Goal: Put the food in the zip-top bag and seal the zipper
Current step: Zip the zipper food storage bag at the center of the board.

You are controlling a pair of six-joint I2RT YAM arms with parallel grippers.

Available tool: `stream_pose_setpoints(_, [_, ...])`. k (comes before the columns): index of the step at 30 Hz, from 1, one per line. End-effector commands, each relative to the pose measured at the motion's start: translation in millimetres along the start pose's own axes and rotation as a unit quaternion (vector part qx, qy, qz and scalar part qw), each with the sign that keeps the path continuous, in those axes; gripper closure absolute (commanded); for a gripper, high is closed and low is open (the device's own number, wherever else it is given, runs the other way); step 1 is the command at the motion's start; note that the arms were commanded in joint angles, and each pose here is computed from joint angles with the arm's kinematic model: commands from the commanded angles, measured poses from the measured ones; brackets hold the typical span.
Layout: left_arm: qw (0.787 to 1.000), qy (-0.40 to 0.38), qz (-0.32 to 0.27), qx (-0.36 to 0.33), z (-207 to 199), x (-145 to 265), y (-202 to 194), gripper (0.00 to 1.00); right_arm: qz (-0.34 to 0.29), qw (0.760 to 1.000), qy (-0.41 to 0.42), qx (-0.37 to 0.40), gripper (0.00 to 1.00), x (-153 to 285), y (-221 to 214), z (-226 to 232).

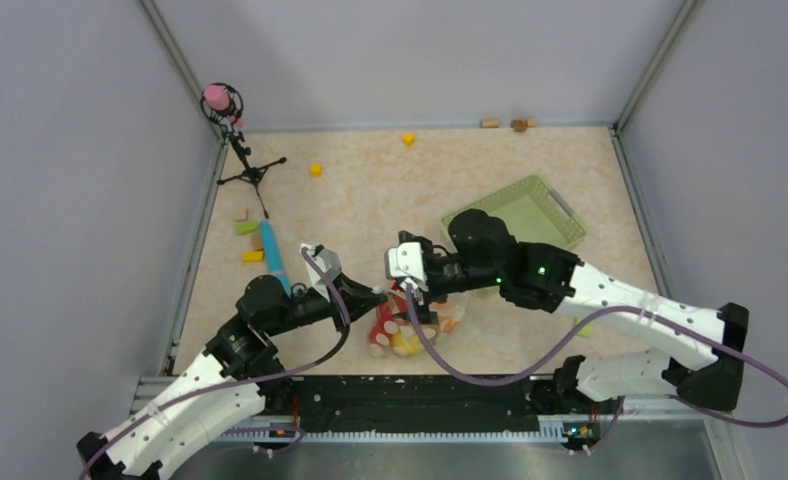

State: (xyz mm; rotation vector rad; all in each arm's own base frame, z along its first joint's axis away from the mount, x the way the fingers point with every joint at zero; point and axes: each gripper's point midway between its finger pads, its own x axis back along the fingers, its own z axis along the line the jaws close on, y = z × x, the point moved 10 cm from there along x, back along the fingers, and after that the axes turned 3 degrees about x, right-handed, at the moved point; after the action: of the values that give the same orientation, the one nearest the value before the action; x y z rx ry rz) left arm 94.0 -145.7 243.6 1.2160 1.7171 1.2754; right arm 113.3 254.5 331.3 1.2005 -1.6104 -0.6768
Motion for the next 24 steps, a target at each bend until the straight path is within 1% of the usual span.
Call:
stream_pose_setpoints(1, [1.000,0.014,-0.023,-0.014,-4,-2,24,1.00,-0.003,1.000,0.011,-0.003,0.10,-20,10,-11])
stream_pose_setpoints(4, [1.000,0.025,-0.006,-0.005,-2,-4,21,1.00,0.027,1.000,-0.006,-0.014,0.13,-29,1,-14])
stream_pose_setpoints(7, [1.000,0.023,-0.004,-0.005,-3,-4,19,1.00,0.056,0.998,-0.017,-0.015,0.19,-30,-8,-15])
stream_pose_setpoints(9, [1.000,0.017,-0.003,-0.004,-4,-2,16,1.00,0.066,0.998,-0.018,-0.015,0.31,-29,-12,-13])
stream_pose_setpoints(11, [1.000,0.020,-0.004,-0.003,-3,-1,12,1.00,0.066,0.998,-0.008,-0.014,0.47,-25,-12,-10])
stream_pose_setpoints(12, [1.000,0.026,-0.007,-0.003,-2,0,10,1.00,0.065,0.998,-0.005,-0.010,0.54,-23,-11,-9])
stream_pose_setpoints(13, [1.000,0.027,-0.010,-0.004,-2,1,10,1.00,0.066,0.998,-0.002,-0.009,0.58,-22,-13,-8])
stream_pose_setpoints(17, [1.000,0.002,-0.011,-0.011,-7,4,10,1.00,0.078,0.997,-0.003,0.004,0.61,-21,-17,-8])
stream_pose_setpoints(20, [1.000,0.002,-0.014,-0.010,-7,4,9,1.00,0.092,0.996,-0.003,0.004,0.69,-21,-19,-9])
stream_pose_setpoints(22, [1.000,0.003,-0.011,-0.010,-6,4,7,1.00,0.097,0.995,-0.002,0.004,0.79,-19,-20,-9])
stream_pose_setpoints(23, [1.000,0.003,-0.012,-0.011,-6,4,7,1.00,0.097,0.995,-0.002,0.004,0.86,-18,-19,-9])
stream_pose_setpoints(24, [1.000,0.004,-0.012,-0.012,-6,4,7,1.00,0.094,0.996,-0.001,0.004,1.00,-17,-19,-9])
